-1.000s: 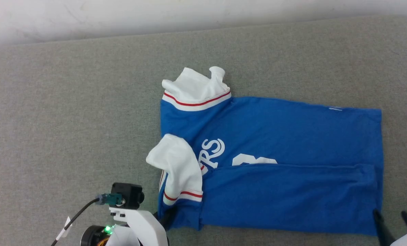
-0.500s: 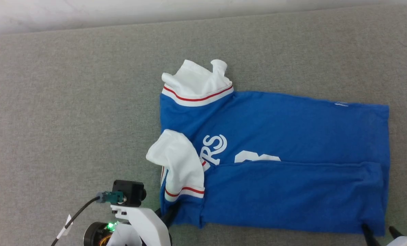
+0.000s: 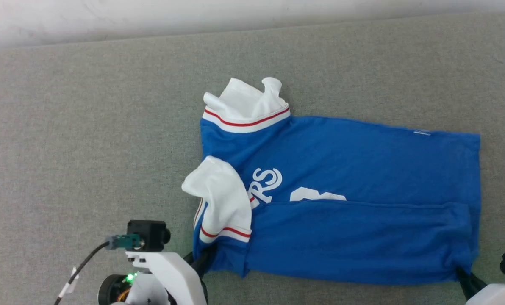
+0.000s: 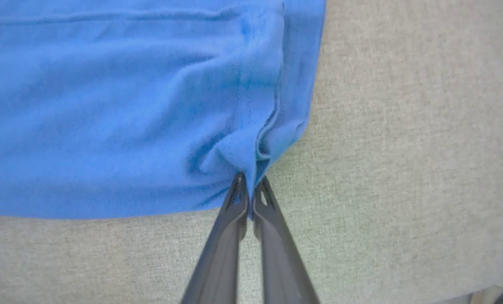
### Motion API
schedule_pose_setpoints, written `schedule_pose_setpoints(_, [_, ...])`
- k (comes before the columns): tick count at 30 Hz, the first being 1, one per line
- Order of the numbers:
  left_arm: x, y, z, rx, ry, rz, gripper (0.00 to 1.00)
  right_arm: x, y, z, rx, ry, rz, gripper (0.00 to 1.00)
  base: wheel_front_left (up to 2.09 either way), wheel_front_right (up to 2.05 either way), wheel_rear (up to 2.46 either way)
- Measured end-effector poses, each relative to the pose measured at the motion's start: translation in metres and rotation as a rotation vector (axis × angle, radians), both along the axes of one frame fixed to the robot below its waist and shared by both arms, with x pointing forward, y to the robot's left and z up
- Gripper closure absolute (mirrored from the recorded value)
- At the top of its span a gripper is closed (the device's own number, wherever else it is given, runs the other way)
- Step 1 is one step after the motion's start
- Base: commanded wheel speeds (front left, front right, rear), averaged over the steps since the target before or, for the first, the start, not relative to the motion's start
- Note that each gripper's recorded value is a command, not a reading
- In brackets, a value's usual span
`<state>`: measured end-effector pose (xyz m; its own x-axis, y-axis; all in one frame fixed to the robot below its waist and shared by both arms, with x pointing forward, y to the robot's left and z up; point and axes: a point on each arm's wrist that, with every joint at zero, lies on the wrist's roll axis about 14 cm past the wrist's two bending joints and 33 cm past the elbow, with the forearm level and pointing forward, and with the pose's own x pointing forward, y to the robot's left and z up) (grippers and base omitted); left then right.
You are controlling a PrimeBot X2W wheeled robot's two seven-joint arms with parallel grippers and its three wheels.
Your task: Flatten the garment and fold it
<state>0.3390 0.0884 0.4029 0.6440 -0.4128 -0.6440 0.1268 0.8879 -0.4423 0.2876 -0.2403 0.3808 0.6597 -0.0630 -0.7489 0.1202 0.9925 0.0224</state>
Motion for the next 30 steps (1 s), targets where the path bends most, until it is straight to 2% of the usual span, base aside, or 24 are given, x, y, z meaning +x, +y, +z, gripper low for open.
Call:
schedule_pose_setpoints(9, [-0.015,0.033,0.001,0.057,0.025,0.106,1.00,0.007,0.013,0.023,0.012,-0.054,0.063,1.00,0.00,0.00,0.00])
schedule_pose_setpoints(21, [-0.077,0.037,-0.005,-0.008,0.163,0.189,1.00,-0.036,0.021,0.009,0.040,0.142,0.101,1.00,0.00,0.00,0.00])
schedule_pose_setpoints(28, [-0.082,0.036,-0.005,-0.014,0.169,0.195,1.00,-0.035,0.018,0.013,0.027,0.130,0.107,1.00,0.00,0.00,0.00])
schedule_pose_setpoints(29, [-0.082,0.035,-0.005,-0.017,0.167,0.198,0.93,-0.033,0.018,0.014,0.027,0.121,0.105,0.93,0.00,0.00,0.00])
schedule_pose_setpoints(30, [-0.081,0.035,-0.005,-0.018,0.165,0.201,0.67,-0.033,0.018,0.014,0.028,0.117,0.103,0.31,0.00,0.00,0.00])
